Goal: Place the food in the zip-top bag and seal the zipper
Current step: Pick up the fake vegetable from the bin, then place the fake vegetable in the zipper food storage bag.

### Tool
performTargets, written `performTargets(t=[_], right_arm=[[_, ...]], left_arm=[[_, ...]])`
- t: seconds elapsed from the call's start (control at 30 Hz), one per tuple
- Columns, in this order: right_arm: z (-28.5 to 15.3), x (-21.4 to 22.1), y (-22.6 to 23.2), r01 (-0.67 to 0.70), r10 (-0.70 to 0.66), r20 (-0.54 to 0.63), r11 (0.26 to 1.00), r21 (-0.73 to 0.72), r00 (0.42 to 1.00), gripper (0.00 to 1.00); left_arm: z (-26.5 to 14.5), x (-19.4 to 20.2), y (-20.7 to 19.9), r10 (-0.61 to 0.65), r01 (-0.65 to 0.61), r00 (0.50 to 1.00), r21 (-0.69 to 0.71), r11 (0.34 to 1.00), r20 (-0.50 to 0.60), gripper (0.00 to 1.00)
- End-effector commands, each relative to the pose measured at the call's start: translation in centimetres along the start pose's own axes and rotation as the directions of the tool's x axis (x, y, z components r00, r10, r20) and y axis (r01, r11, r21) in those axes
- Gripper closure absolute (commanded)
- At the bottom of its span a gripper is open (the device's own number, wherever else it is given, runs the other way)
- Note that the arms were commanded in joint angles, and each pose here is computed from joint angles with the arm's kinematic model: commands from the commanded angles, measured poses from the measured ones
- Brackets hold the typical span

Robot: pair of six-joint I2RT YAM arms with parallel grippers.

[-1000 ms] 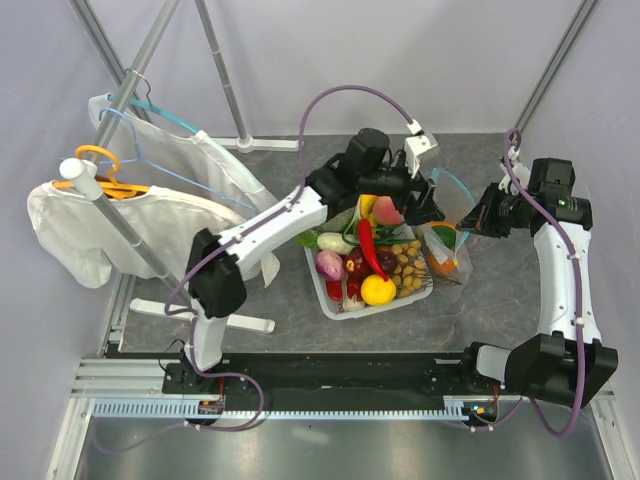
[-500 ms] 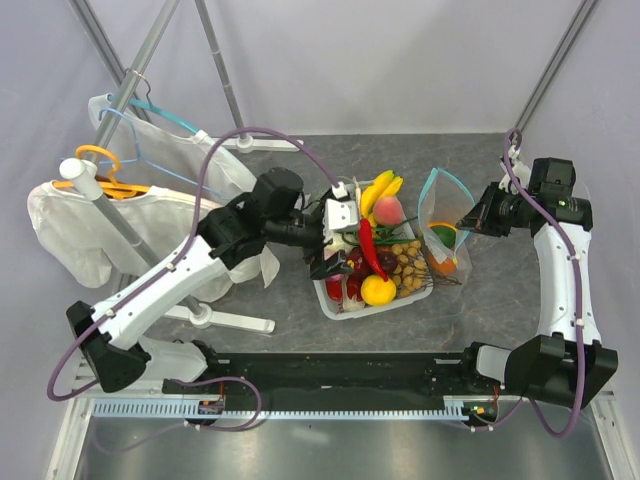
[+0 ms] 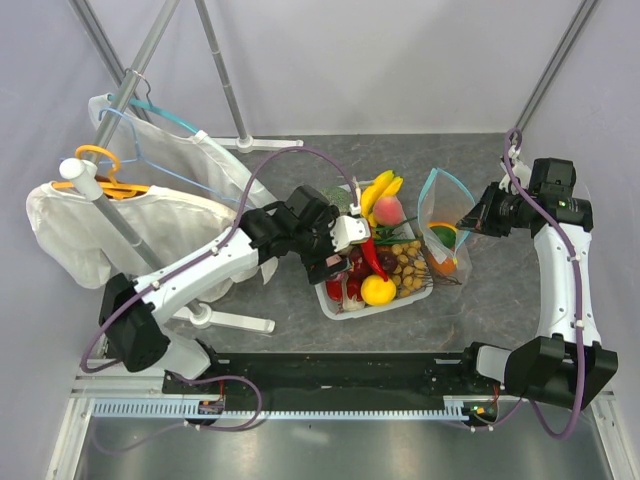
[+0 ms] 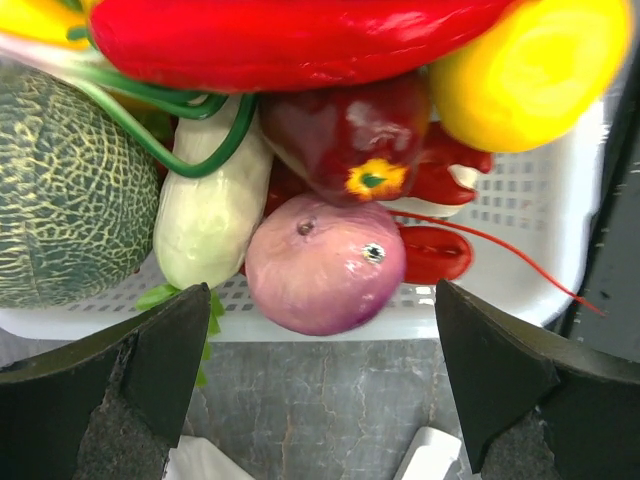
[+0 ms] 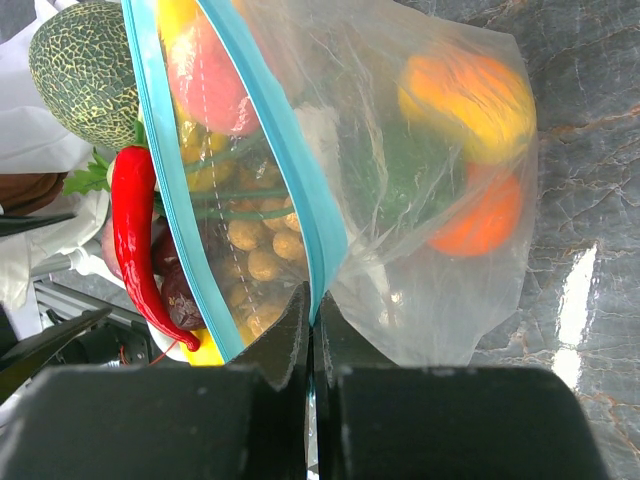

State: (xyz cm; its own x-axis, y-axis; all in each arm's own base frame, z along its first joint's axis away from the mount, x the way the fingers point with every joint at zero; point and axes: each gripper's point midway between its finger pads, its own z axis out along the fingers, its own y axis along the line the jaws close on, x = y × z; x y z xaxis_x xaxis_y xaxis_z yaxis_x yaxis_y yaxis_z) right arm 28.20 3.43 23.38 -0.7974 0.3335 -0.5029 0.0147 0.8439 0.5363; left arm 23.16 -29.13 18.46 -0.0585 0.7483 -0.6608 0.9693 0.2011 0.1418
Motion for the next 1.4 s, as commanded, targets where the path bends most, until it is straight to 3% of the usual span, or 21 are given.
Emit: performTargets(t=[0.0,0.27,0.43,0.6,0.77,0.87,1.03,1.2,1.37], right_arm=[[-0.4,-0.8,0.7,0.046,-0.045,0.037,0.999,-0.022,0.998,1.00],[-0.2,-1.0,0.5,0.043,-0.043,0.027,0.999,-0.016,0.999,1.00],[-0.1,-0.9,0.5,0.034,-0.034,0.020,0.999,-0.019,0.999,1.00],[0.0,-0.9,0.3,0.035,-0.035,0.018,0.999,-0.013,0.999,1.00],[0.1,-0.7,0.3,0.030,-0.030,0.013,0.999,-0.018,0.999,1.00],[0.2,-0.7,0.0,0.039,-0.039,0.018,0.999,-0.006,0.999,1.00],[0.3,-0.9,0.0,0.041,-0.041,0.026,0.999,-0.007,0.999,1.00],[0.0,-0.7,0.0,0.044,-0.045,0.022,0.999,0.007,0.999,1.00],[-0.5,-0.9,0.0,0.050,-0.051,0.028,0.999,0.018,0.998,1.00]], left_arm=[[1.8,1.1,1.2,-0.020,0.019,0.999,-0.053,0.998,-0.029,0.00],[3.8,2.5,0.5,-0.056,0.055,0.997,-0.021,0.998,-0.053,0.02],[3.8,2.3,0.5,-0.064,0.063,0.998,-0.030,0.998,-0.027,0.12],[1.6,0.8,0.3,-0.033,0.034,0.999,-0.023,0.999,0.033,0.28],[-1.7,-0.7,-1.0,0.001,-0.003,0.997,0.022,1.000,0.081,0.32],[-3.5,-3.5,-1.2,0.029,-0.037,0.985,0.039,0.999,0.170,0.32],[-5.7,-14.1,0.6,0.031,-0.059,0.913,0.056,0.997,0.407,0.34],[-3.1,-23.1,1.6,-0.012,-0.056,0.841,0.109,0.992,0.541,0.35],[0.6,-27.3,1.6,-0.009,-0.071,0.806,0.112,0.991,0.592,0.35]])
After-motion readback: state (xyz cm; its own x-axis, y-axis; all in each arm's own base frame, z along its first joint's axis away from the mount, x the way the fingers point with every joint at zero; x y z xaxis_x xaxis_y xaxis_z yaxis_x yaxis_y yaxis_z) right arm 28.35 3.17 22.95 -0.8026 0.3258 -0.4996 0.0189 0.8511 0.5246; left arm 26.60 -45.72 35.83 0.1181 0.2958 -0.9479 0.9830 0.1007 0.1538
